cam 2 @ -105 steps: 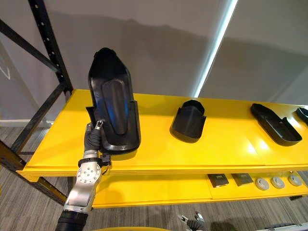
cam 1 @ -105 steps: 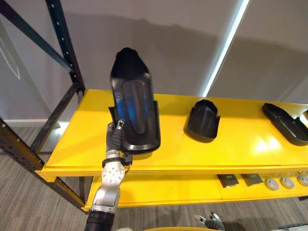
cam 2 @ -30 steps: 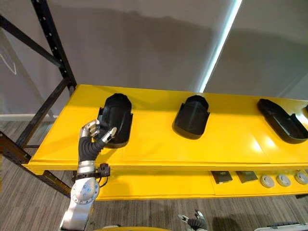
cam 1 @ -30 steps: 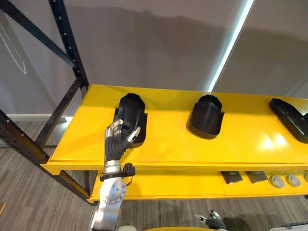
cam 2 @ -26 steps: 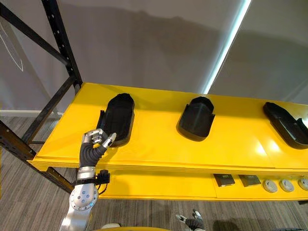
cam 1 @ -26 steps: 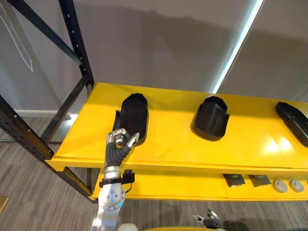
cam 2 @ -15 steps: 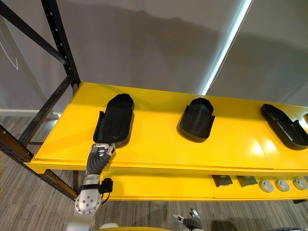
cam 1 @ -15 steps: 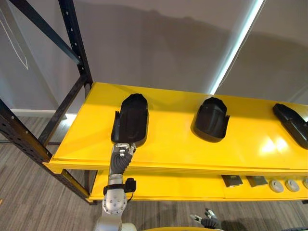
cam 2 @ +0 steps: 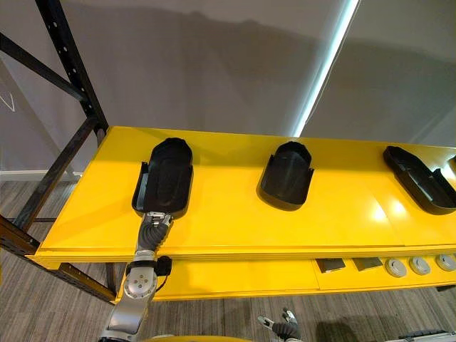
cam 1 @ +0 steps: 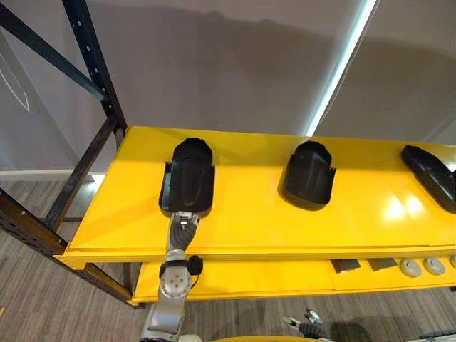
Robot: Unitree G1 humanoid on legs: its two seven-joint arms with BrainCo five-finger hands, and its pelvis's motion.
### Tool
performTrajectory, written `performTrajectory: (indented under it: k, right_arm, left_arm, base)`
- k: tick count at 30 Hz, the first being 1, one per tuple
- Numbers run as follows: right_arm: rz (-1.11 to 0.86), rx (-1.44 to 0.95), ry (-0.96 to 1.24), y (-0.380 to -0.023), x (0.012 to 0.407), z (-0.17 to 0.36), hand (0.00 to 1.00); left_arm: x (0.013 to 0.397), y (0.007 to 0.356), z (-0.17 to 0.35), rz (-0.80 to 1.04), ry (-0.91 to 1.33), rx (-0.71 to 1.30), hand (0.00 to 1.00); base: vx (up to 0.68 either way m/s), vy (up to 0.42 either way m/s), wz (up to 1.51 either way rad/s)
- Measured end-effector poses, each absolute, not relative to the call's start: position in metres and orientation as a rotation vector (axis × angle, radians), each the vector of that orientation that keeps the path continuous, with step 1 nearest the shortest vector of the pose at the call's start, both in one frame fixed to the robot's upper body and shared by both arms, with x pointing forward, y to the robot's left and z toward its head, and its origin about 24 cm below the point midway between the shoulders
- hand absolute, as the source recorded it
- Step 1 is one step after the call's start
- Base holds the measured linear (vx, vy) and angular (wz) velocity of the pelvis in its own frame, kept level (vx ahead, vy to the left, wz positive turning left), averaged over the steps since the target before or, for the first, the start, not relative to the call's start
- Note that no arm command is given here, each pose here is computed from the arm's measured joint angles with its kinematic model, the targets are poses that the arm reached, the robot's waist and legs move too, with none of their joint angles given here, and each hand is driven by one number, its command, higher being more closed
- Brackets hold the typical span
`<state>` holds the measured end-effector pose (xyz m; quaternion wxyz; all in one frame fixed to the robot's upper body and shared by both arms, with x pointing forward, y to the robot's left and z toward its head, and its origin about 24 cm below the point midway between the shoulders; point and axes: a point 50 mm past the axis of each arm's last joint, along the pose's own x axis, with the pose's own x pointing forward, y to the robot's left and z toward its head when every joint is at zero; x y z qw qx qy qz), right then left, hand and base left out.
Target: Walk over and take plastic housings, then place them on the shelf
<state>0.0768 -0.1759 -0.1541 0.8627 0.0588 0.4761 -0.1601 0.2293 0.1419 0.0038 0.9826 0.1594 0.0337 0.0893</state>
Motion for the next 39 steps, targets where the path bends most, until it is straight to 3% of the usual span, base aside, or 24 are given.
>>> performTrajectory:
  k: [21,24,27,32,36,39]
  right_arm:
    - [-0.310,0.112,1.043,-0.174,0.086,-0.160,0.00]
    - [-0.310,0.115,1.042,-0.173,0.086,-0.160,0.00]
    - [-0.328,0.118,1.042,-0.177,0.084,-0.160,0.00]
    - [-0.348,0.119,1.045,-0.183,0.080,-0.161,0.00]
    - [-0.355,0.125,1.044,-0.181,0.078,-0.160,0.00]
    - [-0.347,0.142,1.032,-0.173,0.082,-0.159,0.00]
  left_arm:
    - [0.258,0.160,0.009,0.176,0.040,0.417,1.00]
    - [0.257,0.163,0.033,0.171,-0.058,0.408,1.00]
    - [0.246,0.165,0.099,0.201,-0.361,0.368,1.00]
    - [0.201,0.210,0.155,0.443,-0.661,0.220,1.00]
    - [0.163,0.246,0.153,0.722,-0.676,0.154,1.00]
    - [0.143,0.262,0.137,0.834,-0.583,0.177,1.00]
  base:
    - [0.00,0.000,0.01]
    - [-0.01,0.003,0.04]
    - [-0.02,-0.001,0.19]
    - [-0.03,-0.006,0.16]
    - [0.00,-0.006,0.23]
    - [0.01,-0.005,0.30]
